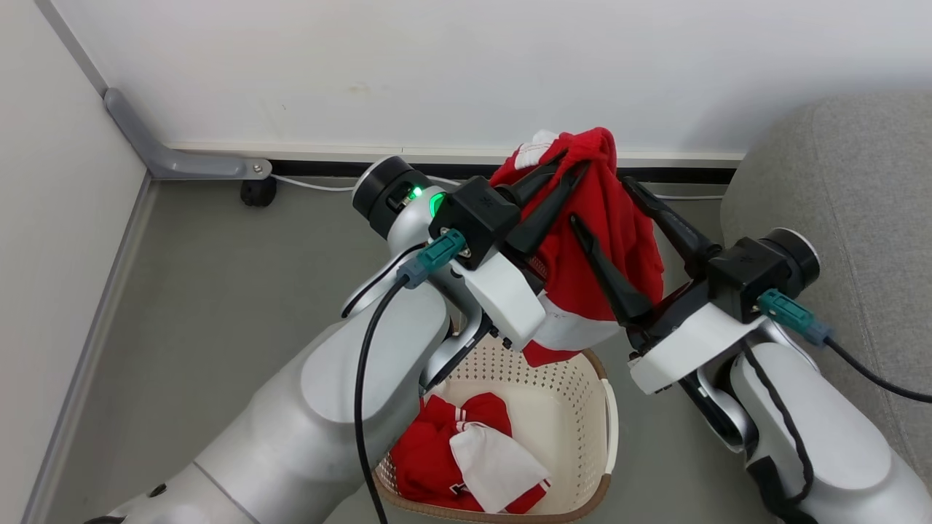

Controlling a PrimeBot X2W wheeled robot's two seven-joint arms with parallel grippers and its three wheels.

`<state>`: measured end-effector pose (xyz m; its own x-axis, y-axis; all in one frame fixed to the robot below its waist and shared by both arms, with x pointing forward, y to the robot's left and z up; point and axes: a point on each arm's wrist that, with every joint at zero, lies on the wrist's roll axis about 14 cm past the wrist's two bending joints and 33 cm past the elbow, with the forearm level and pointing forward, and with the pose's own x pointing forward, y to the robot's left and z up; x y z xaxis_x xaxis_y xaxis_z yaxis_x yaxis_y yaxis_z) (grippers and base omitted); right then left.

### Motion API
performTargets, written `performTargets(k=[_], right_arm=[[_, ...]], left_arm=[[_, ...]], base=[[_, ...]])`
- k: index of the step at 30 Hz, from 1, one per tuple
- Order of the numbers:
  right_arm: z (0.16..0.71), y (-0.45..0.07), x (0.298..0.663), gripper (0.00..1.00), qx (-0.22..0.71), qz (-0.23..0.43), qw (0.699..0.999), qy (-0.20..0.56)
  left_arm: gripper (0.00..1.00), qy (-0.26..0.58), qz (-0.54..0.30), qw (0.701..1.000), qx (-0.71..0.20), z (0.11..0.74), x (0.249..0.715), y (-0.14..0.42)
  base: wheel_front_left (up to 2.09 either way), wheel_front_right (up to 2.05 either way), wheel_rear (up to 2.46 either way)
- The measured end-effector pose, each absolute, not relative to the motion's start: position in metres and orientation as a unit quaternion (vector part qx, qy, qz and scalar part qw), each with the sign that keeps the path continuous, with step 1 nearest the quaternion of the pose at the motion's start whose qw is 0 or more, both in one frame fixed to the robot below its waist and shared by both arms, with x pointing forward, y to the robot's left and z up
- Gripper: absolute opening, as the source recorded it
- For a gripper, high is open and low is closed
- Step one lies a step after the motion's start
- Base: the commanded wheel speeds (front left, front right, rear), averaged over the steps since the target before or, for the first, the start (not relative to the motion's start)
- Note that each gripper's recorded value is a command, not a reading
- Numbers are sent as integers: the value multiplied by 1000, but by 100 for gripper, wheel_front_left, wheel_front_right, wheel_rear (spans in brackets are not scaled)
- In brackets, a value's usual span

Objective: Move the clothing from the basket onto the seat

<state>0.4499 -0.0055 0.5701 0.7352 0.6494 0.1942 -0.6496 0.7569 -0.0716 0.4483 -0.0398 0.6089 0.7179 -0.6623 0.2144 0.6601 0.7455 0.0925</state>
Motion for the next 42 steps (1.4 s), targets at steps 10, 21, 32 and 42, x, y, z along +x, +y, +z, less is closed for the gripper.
performTargets(k=[10,21,32,42], right_arm=[[538,9,452,100,-17,362,931,-53],[496,14,442,13,-8,369,929,21],[500,4,445,0,12,357,934,20],[517,-27,458,0,29,315,949,-7]], left_arm=[[0,-115,-371,922,2,608,438,-45],[0,-109,-374,921,-6,608,433,-47],[67,-83,-361,929,-21,590,441,-43],[100,-39,-344,937,-44,556,451,-35]], base=[[0,0,0],[0,0,0],[0,0,0],[0,0,0]])
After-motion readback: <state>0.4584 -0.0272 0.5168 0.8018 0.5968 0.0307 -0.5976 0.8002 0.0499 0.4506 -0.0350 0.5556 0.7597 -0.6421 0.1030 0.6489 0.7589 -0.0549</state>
